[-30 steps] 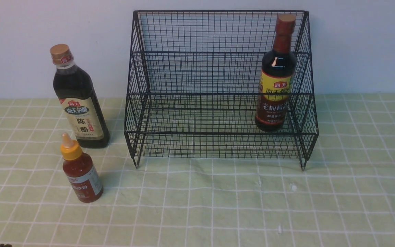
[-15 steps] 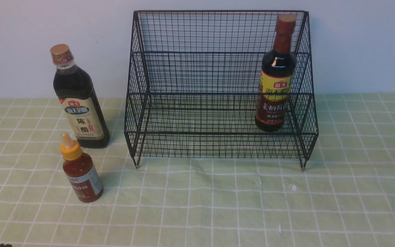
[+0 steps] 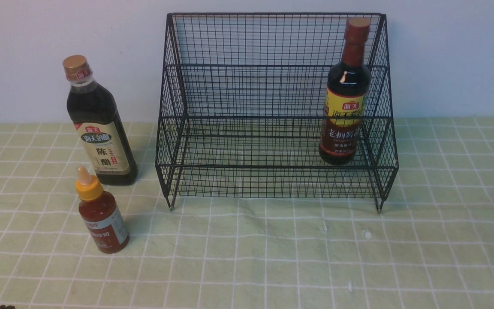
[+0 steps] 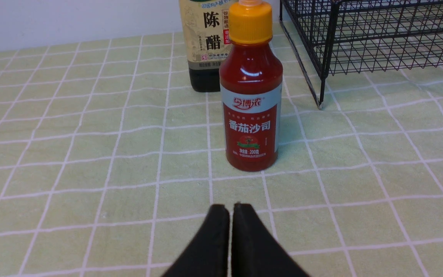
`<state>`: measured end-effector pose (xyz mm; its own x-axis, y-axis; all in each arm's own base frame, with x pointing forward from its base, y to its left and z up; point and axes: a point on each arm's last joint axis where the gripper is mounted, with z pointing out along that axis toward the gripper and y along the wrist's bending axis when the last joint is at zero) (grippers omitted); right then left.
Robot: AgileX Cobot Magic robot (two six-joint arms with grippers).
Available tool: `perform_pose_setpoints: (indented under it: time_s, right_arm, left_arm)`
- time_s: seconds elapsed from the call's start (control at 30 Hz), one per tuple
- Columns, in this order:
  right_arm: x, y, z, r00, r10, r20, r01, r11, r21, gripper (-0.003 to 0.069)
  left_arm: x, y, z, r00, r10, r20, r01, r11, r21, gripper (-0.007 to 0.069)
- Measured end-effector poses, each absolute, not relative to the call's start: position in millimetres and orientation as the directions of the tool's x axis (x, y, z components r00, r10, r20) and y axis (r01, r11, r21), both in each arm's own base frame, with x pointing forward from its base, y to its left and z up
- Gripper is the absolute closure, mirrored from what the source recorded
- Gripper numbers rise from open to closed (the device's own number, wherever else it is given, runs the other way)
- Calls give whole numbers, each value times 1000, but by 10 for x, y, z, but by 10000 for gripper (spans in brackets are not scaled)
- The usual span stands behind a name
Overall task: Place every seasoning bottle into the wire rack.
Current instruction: Use the left arm to grab the condiment bottle closest to it
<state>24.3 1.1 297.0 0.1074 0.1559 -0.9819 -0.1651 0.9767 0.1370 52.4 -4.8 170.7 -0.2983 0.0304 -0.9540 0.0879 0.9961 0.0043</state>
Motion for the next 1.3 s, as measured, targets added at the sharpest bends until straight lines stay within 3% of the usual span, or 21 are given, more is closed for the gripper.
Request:
perform_pose_setpoints:
  time_s: [0.37, 0.5, 0.57, 0.7, 1.3]
  right_arm:
    - [383, 71, 2664, 95, 101, -990, -188, 979, 82, 672]
    - [462, 48, 2410, 27, 73, -997, -105, 992, 69, 672]
    - [524, -1, 2120, -57, 35, -998, -1, 999, 35, 672]
    - [545, -51, 1821, -184, 30, -982, 87, 996, 15, 672]
    - [544, -24, 1809, -202, 43, -978, 45, 998, 35, 672]
  left_arm:
    - [523, -48, 1706, -299, 30, -954, 88, 996, 4, 631]
    - [523, -48, 1706, -299, 30, -954, 88, 996, 4, 631]
    - [523, -48, 1706, -299, 30, -954, 88, 996, 4, 631]
    - [523, -48, 1705, -300, 31, -953, 88, 996, 4, 631]
    - [523, -48, 1705, -300, 31, -953, 88, 996, 4, 631]
